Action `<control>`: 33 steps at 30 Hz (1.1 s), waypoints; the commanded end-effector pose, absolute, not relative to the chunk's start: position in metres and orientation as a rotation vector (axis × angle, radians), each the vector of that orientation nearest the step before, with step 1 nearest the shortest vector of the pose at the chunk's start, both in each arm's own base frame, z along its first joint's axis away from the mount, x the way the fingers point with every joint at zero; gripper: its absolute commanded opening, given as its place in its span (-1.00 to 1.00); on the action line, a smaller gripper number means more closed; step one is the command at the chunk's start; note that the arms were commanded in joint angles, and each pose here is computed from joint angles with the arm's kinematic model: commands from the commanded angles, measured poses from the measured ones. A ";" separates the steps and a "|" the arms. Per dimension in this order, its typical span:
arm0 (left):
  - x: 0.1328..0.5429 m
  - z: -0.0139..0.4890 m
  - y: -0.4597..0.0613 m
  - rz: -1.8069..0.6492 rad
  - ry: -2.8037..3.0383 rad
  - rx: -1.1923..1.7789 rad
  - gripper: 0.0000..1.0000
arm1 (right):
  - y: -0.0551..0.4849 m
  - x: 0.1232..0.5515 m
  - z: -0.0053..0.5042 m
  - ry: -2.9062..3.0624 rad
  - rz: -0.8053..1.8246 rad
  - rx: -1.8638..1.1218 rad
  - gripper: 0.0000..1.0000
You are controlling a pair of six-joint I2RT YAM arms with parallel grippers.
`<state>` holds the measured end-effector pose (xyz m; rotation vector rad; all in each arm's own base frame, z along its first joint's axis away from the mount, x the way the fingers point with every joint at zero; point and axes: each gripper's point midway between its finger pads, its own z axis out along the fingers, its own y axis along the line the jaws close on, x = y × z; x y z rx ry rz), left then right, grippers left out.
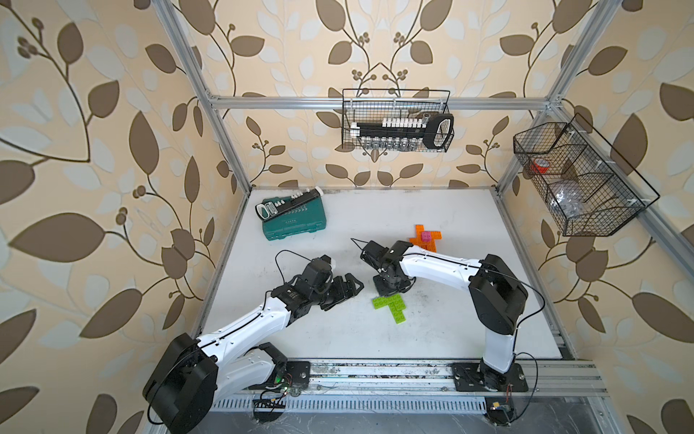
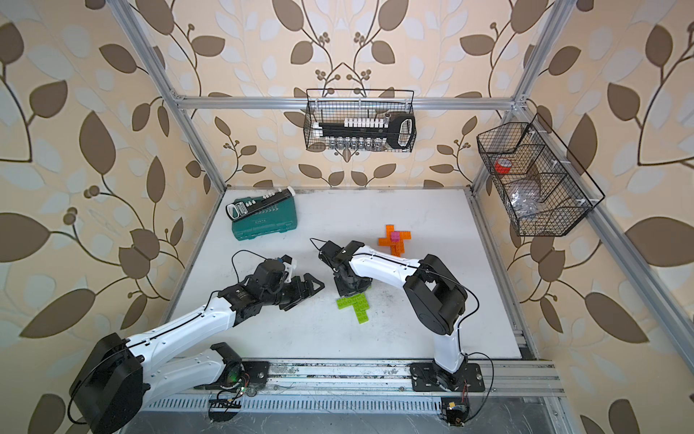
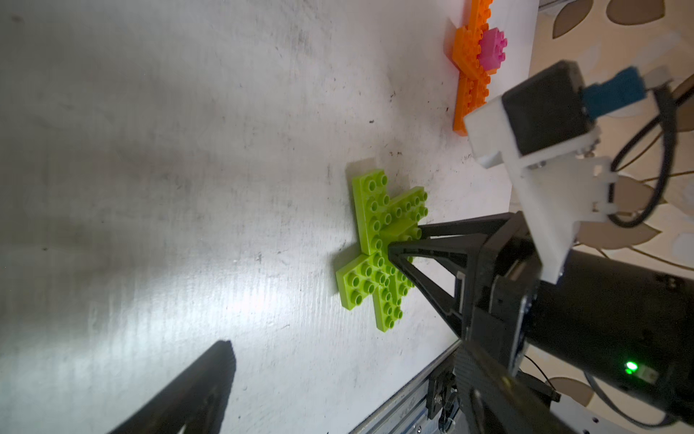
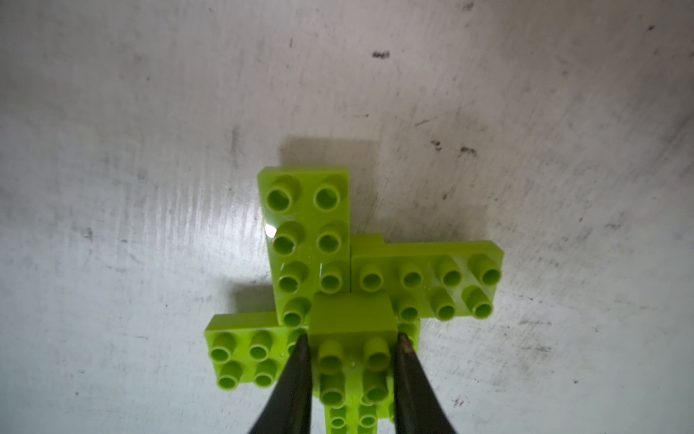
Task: Assemble a small pinwheel with lego
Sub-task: Assemble the lego brick with the lego brick, then pick up the lego brick from the center of the board, then place the lego brick at the center of the board.
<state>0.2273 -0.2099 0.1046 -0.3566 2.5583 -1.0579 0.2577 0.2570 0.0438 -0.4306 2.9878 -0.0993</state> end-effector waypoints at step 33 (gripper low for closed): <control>0.328 0.147 -0.190 -0.895 2.475 -0.352 0.96 | 0.218 0.362 0.072 2.975 -0.127 0.189 -0.86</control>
